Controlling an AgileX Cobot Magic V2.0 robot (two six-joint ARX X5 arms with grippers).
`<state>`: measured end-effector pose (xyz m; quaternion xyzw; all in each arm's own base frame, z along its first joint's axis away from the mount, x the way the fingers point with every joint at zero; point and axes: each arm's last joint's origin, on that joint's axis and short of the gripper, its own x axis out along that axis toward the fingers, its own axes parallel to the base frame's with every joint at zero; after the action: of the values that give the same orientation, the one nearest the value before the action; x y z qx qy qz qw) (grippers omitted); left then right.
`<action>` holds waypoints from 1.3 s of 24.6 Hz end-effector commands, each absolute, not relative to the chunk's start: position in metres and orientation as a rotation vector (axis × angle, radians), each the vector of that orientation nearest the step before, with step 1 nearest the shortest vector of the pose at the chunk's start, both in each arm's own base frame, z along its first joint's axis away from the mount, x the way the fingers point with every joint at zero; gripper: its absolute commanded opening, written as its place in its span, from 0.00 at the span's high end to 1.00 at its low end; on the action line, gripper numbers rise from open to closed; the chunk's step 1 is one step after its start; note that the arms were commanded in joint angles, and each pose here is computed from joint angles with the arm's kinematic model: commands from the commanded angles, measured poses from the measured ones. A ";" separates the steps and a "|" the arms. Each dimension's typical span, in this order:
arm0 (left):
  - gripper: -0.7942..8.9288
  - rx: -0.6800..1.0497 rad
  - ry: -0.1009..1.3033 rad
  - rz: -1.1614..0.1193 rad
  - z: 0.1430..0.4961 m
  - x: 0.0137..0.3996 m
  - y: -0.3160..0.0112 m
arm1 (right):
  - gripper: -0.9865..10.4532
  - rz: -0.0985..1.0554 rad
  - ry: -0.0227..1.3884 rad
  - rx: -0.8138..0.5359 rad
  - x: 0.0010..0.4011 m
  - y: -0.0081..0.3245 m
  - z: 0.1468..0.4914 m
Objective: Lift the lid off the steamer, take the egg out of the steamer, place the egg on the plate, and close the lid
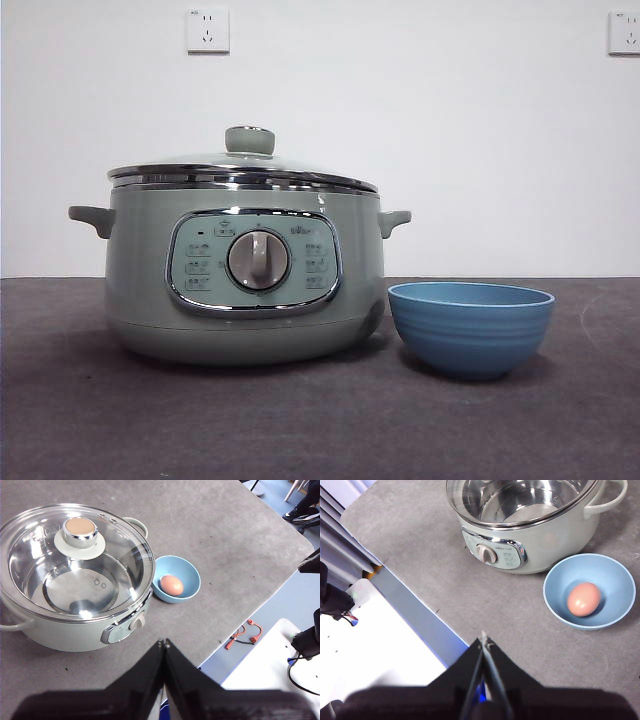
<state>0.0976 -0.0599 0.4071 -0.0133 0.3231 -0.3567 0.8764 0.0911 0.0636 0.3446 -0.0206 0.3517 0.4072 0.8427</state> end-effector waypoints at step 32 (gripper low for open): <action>0.92 0.247 -0.107 -0.177 0.379 0.105 -0.012 | 0.91 0.858 0.740 -0.040 0.091 0.064 0.345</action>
<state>0.0994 -0.0124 0.3978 0.1131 -0.0666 -0.0938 0.9869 0.0912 0.0637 0.3445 -0.0209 0.3518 0.4070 0.8427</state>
